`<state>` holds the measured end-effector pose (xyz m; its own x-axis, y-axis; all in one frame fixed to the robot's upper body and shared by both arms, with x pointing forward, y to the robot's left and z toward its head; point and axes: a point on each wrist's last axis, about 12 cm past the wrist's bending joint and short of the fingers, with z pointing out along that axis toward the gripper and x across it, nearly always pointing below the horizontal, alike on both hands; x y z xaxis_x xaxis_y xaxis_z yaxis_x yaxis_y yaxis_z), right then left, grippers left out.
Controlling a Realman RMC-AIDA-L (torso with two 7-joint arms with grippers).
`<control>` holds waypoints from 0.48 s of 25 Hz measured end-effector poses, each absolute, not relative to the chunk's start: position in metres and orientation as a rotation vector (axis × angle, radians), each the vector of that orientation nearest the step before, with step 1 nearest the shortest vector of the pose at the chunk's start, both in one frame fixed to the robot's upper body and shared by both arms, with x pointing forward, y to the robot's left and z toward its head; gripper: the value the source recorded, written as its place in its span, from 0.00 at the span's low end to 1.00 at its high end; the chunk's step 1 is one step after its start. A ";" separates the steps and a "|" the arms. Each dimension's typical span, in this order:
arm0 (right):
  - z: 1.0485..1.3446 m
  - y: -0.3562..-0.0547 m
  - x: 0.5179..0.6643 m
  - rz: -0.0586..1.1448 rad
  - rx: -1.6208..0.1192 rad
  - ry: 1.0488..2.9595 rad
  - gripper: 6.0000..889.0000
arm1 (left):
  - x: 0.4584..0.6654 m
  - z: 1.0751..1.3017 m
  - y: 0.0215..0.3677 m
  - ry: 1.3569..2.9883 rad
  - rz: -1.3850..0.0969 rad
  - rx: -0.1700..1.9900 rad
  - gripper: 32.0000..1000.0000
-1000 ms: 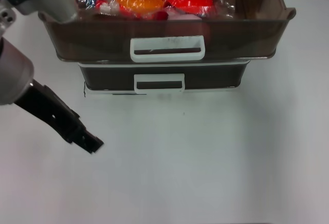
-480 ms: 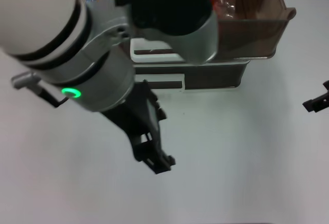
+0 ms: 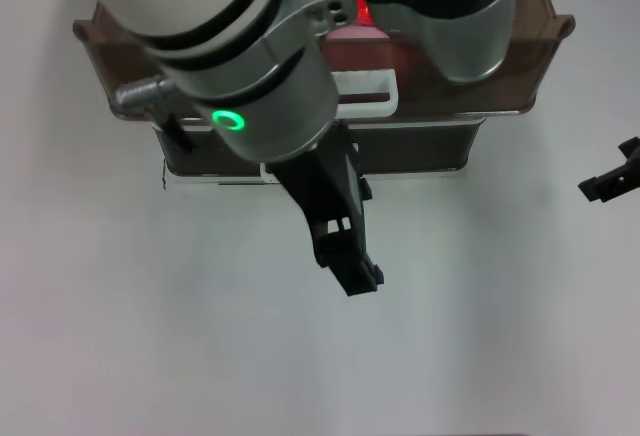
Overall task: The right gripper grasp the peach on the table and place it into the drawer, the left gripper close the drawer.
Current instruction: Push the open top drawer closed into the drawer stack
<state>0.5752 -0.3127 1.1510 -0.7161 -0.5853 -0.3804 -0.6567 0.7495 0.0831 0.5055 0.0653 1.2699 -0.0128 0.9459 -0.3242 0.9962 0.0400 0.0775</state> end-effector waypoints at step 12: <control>1.144 -0.301 0.584 0.336 -0.965 2.604 0.96 | 0.545 1.263 0.066 2.042 -0.227 1.964 0.81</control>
